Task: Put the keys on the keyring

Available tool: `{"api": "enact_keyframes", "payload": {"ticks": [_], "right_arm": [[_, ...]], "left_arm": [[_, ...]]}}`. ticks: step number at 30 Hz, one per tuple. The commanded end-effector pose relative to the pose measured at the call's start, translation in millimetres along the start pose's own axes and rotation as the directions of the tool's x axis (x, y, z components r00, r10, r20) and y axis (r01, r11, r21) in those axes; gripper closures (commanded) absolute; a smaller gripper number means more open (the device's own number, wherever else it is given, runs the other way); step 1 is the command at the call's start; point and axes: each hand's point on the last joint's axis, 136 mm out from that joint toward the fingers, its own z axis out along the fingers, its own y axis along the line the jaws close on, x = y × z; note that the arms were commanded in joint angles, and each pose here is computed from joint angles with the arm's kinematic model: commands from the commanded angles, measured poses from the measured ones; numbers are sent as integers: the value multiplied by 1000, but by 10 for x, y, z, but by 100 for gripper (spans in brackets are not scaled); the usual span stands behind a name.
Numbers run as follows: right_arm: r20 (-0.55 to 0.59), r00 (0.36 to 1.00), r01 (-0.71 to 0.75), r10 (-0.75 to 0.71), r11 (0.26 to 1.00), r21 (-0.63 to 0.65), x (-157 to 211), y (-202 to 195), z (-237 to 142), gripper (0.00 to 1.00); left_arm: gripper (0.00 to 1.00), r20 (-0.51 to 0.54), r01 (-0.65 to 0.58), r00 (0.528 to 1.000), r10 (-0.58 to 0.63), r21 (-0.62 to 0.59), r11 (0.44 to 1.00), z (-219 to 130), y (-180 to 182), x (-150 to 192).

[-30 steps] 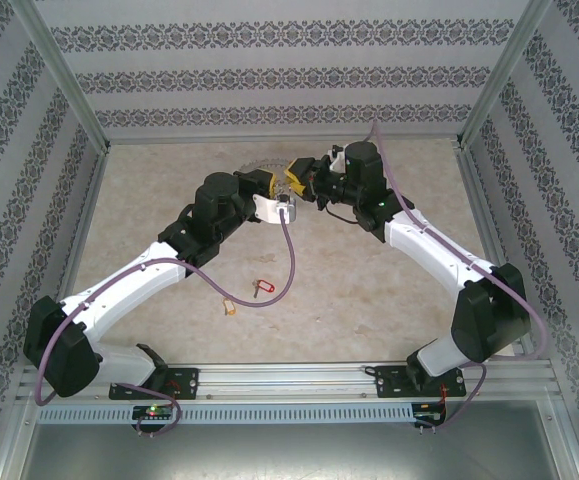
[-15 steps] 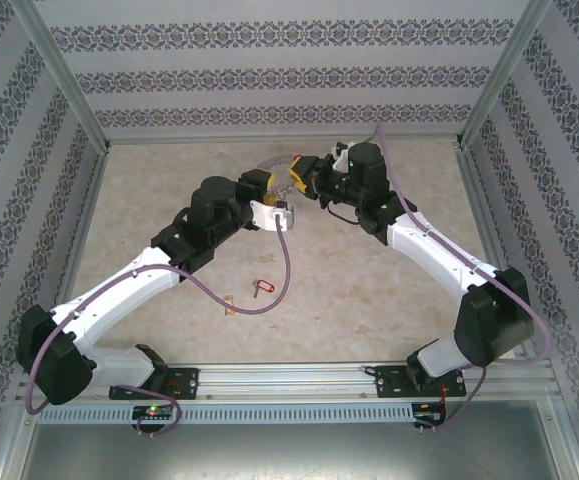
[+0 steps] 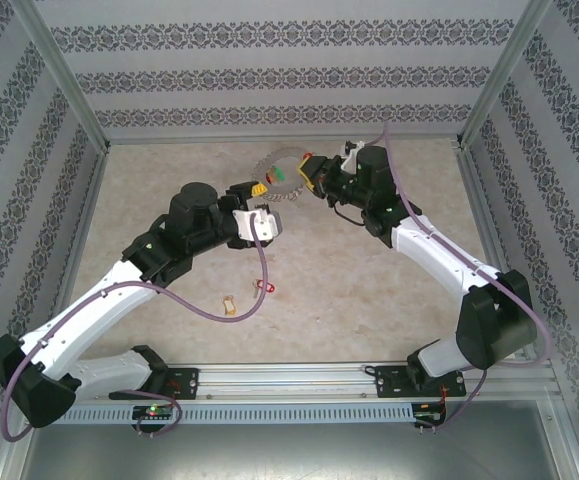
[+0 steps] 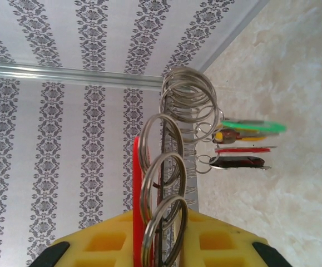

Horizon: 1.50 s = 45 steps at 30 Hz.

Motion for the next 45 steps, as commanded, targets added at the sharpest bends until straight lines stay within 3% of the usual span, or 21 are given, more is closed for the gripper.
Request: {"api": "enact_keyframes", "payload": {"ticks": [1, 2, 5, 8, 10, 12, 14, 18, 23, 28, 40, 45], "right_arm": [[4, 996, 94, -95, 988, -119, -18, 321, -117, 93], [2, 994, 105, -106, 987, -119, -25, 320, -128, 93], [-5, 993, 119, -120, 986, -113, -48, 259, -170, 93], [-6, 991, 135, -136, 984, -116, -72, 233, -214, 93], [-9, 987, 161, -163, 979, -122, -57, 250, -234, 93], [-24, 981, 187, -192, 973, -136, -22, 284, -246, 94], [-57, 974, 208, -219, 966, -155, 36, 314, -251, 94], [-124, 960, 227, -252, 955, -189, 152, 343, -265, 94], [-195, 932, 258, -305, 937, -235, 291, 398, -304, 94], [-252, 907, 269, -338, 924, -274, 384, 458, -310, 94], [-329, 868, 270, -373, 908, -320, 510, 499, -276, 94], [-346, 853, 279, -392, 901, -333, 548, 494, -264, 94]], "left_arm": [[24, 32, 364, 931, -364, 17, 931, -136, 171, -90], [23, 35, 452, 891, -453, 28, 892, -153, 234, -67], [22, 51, 703, 703, -710, 106, 703, -208, 442, 15], [20, 62, 902, 394, -917, 164, 399, -232, 747, 170], [21, 37, 951, 194, -980, 240, 197, -188, 888, 270], [23, -28, 959, 51, -998, 280, 41, -93, 974, 367], [24, -110, 948, -26, -994, 312, -59, 10, 1012, 421], [25, -164, 948, -77, -983, 292, -123, 197, 1071, 561], [22, -219, 937, -62, -974, 324, -132, 343, 1118, 568], [20, -248, 945, 18, -968, 322, -65, 418, 1104, 616], [21, -433, 912, 64, -899, 391, -124, 585, 824, 589], [31, -441, 867, 108, -891, 480, -133, 518, 781, 416]]}}
